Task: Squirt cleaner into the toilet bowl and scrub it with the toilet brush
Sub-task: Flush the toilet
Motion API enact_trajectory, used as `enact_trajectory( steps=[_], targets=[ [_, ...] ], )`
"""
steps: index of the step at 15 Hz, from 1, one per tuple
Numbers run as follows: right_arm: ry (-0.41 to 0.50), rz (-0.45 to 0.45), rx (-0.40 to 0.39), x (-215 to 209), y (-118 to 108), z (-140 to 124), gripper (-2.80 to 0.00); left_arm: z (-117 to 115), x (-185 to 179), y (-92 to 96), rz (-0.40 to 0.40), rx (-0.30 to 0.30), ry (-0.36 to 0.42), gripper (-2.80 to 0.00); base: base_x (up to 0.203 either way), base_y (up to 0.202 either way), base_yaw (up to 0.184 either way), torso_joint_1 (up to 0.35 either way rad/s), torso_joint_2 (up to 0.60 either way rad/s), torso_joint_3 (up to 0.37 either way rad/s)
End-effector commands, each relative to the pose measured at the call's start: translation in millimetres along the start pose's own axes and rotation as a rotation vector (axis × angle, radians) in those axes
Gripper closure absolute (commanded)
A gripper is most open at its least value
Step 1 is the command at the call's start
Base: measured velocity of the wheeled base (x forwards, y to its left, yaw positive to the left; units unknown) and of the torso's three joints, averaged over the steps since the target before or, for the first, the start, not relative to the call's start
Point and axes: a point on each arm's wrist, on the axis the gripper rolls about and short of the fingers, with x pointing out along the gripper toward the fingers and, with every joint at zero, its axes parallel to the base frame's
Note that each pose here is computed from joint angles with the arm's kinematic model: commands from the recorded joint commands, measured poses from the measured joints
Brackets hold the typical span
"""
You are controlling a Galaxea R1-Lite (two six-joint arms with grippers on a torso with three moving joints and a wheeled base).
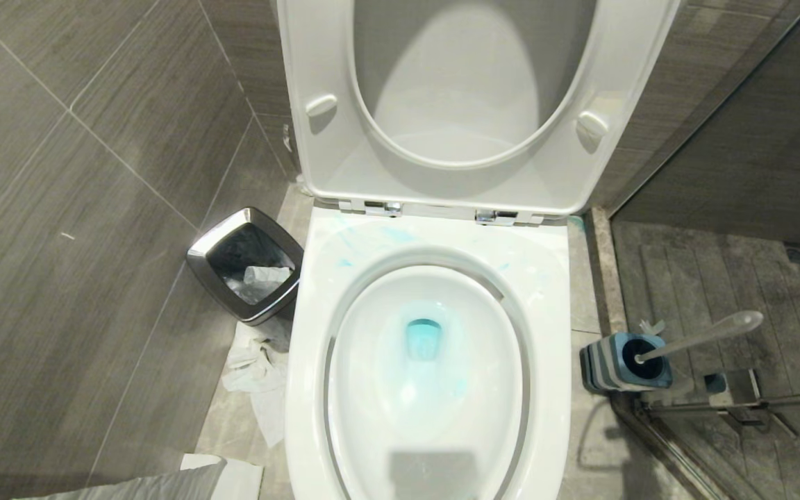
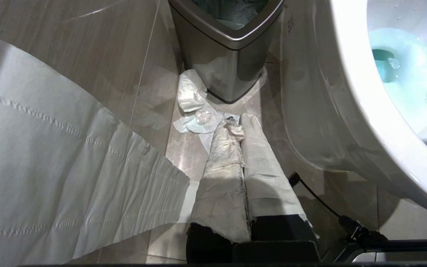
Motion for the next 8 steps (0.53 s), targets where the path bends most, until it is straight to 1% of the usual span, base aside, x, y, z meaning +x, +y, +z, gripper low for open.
enact_trajectory(
  steps=[1,2,4,8],
  targets=[
    [-0.004,0.004,0.034,-29.2,9.3,25.4,0.00,-2.1,0.6,0.0,0.001,0.000,0.008,0.00,0.000,0.000,0.000,0.000,0.00,0.000],
    [0.004,0.005,0.055,-41.3,13.1,32.1,0.00,-2.1,0.6,0.0,0.001,0.000,0.008,0.00,0.000,0.000,0.000,0.000,0.00,0.000],
    [-0.004,0.008,0.071,-63.5,19.9,40.9,0.00,-2.1,0.6,0.0,0.001,0.000,0.008,0.00,0.000,0.000,0.000,0.000,0.00,0.000],
    [-0.069,0.024,0.054,-98.3,30.9,52.9,0.00,-2.1,0.6,0.0,0.001,0.000,0.008,0.00,0.000,0.000,0.000,0.000,0.00,0.000]
  ],
)
